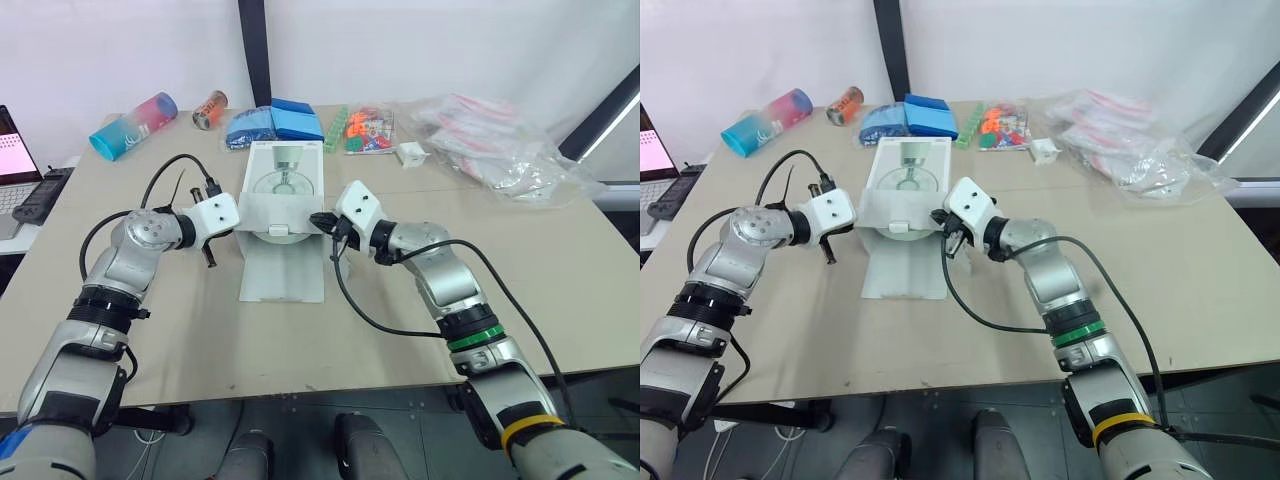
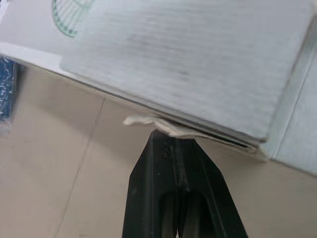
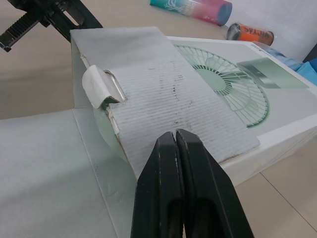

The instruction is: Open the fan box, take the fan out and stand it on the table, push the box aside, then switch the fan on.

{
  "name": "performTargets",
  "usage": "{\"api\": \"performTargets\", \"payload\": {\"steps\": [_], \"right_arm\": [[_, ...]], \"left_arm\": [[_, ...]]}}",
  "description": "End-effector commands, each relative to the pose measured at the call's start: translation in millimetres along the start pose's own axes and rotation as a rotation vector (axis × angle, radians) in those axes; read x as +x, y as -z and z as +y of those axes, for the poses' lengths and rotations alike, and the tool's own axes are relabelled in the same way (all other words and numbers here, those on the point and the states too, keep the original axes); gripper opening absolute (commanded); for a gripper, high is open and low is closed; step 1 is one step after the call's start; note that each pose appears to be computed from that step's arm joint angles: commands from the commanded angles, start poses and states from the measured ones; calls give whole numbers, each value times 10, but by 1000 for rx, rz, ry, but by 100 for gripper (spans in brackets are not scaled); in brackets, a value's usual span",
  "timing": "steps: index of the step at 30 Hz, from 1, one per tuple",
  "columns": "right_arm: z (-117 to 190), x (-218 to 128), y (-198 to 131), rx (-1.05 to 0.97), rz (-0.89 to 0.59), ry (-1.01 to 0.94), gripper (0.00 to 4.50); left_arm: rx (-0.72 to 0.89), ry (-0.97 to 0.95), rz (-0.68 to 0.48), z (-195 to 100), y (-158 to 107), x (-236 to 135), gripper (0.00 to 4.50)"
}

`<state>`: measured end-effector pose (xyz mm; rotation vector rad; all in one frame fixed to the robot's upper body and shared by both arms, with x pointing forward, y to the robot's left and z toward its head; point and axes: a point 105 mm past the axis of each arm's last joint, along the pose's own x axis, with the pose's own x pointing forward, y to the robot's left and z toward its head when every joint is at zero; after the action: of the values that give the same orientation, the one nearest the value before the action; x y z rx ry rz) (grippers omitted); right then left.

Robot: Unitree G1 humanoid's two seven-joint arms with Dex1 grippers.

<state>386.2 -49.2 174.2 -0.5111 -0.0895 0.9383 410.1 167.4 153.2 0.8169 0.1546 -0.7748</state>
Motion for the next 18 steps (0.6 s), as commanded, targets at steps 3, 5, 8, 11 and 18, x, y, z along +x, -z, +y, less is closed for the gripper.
{"api": "performTargets", "payload": {"steps": [3, 5, 8, 11, 18], "right_arm": [[14, -4, -82, -21, -19, -1, 4], [19, -7, -80, -21, -19, -2, 4], [21, -8, -82, -19, -18, -2, 4], [19, -7, -87, -19, -18, 0, 4], [24, -8, -82, -22, -16, -1, 4]], "left_arm": [[-88, 20, -97, 17, -164, -67, 0], [-119, 34, -110, -9, -170, -87, 0], [-134, 28, -97, -16, -116, -141, 0], [-152, 18, -109, -19, -102, -244, 0], [-284, 31, -215, -167, -193, -594, 0]]}}
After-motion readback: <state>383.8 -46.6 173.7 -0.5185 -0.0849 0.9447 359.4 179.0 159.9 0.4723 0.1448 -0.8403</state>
